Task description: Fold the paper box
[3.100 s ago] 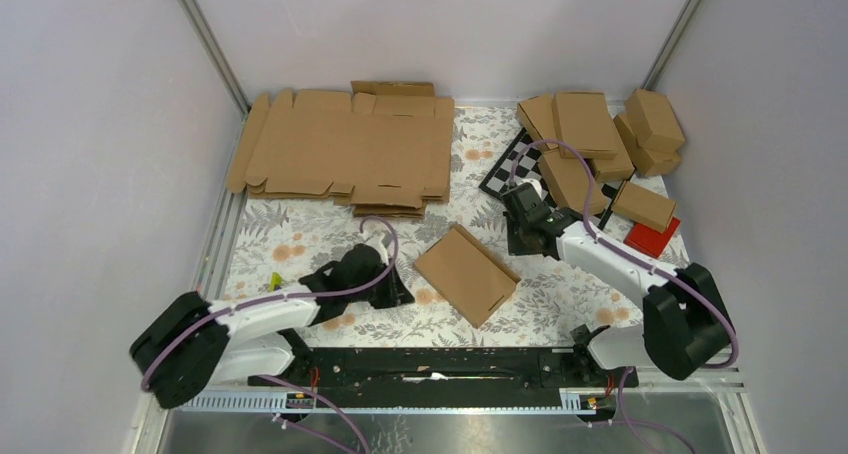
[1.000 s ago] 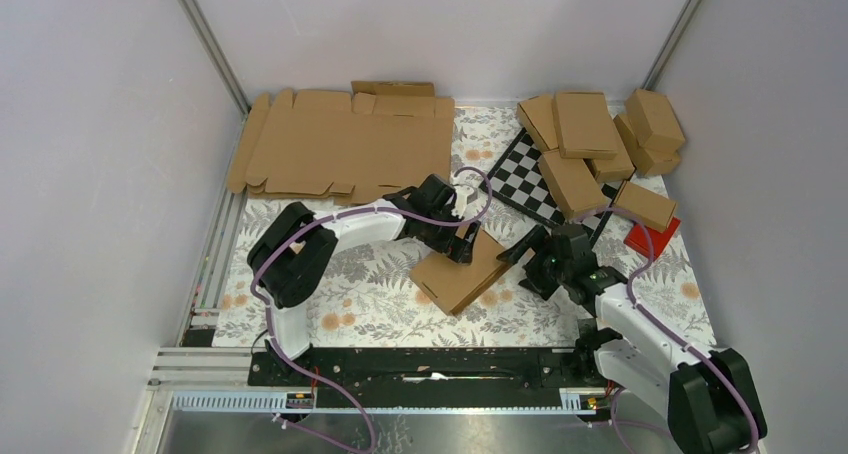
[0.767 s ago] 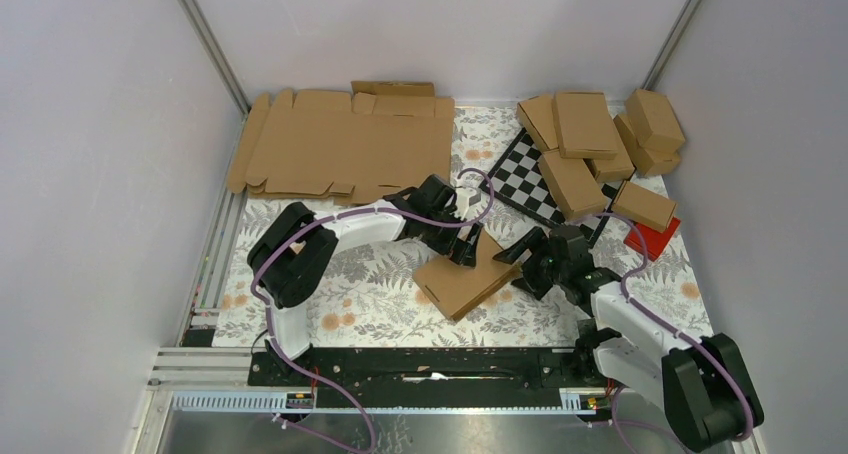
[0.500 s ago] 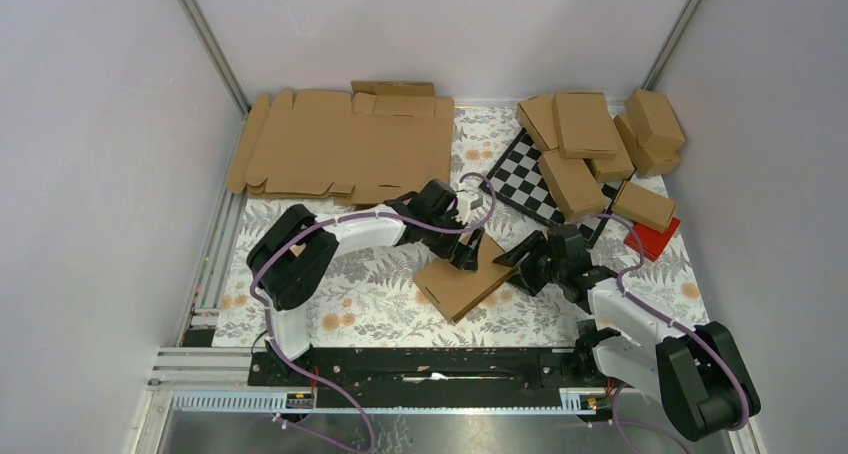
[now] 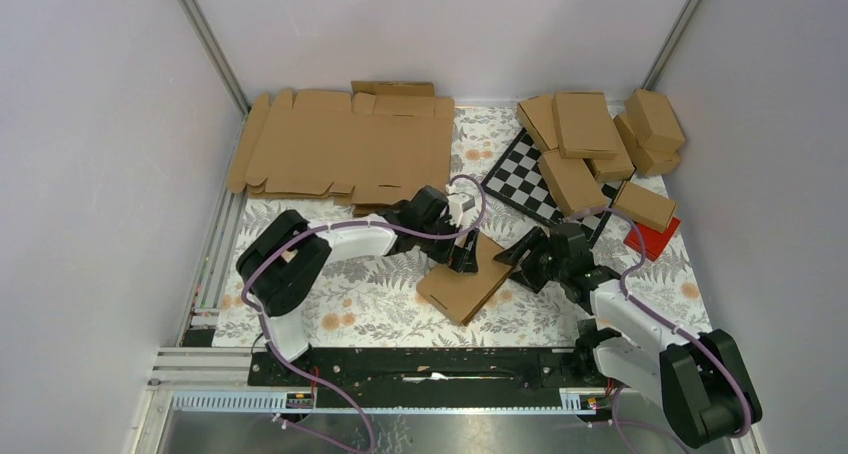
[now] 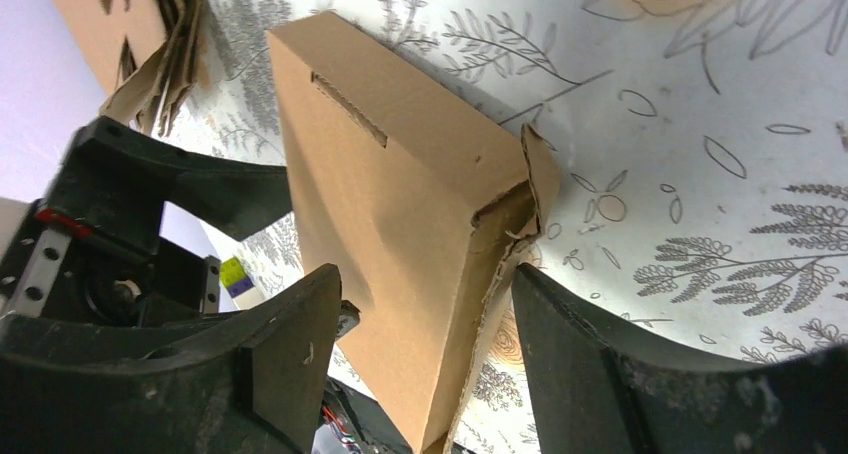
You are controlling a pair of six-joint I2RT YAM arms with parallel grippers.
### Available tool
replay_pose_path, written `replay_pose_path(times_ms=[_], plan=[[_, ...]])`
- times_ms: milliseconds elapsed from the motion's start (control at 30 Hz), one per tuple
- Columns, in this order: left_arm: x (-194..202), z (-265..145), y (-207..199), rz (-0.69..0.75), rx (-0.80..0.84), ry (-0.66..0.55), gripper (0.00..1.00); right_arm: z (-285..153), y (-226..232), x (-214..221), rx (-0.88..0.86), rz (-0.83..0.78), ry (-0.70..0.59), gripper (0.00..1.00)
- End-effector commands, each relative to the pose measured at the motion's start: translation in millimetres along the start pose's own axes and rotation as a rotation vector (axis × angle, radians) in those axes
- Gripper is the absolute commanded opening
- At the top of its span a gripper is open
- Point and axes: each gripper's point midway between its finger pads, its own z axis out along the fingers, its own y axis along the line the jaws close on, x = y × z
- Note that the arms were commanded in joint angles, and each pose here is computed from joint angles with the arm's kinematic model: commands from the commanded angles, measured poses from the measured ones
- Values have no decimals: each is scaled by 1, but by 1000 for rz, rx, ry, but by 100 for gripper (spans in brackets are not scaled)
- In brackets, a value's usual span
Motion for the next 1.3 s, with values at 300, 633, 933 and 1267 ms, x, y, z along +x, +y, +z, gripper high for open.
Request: replay_pose_path(times_ms=[300,633,933,1267], plan=[[-16,-68,41,-307,-192,-275,99,11,70,-8,-174,-389,134,95],[-5,-132,35,-341,-279,-366,99,-3,43,5,-142,-430,146,100],[18,-143,46,-351,-294,-374,99,-19,11,37,-162,-309,205,100],[23,-118,37,-385,-108,-324,92,-24,6,53,-233,-182,228,100]])
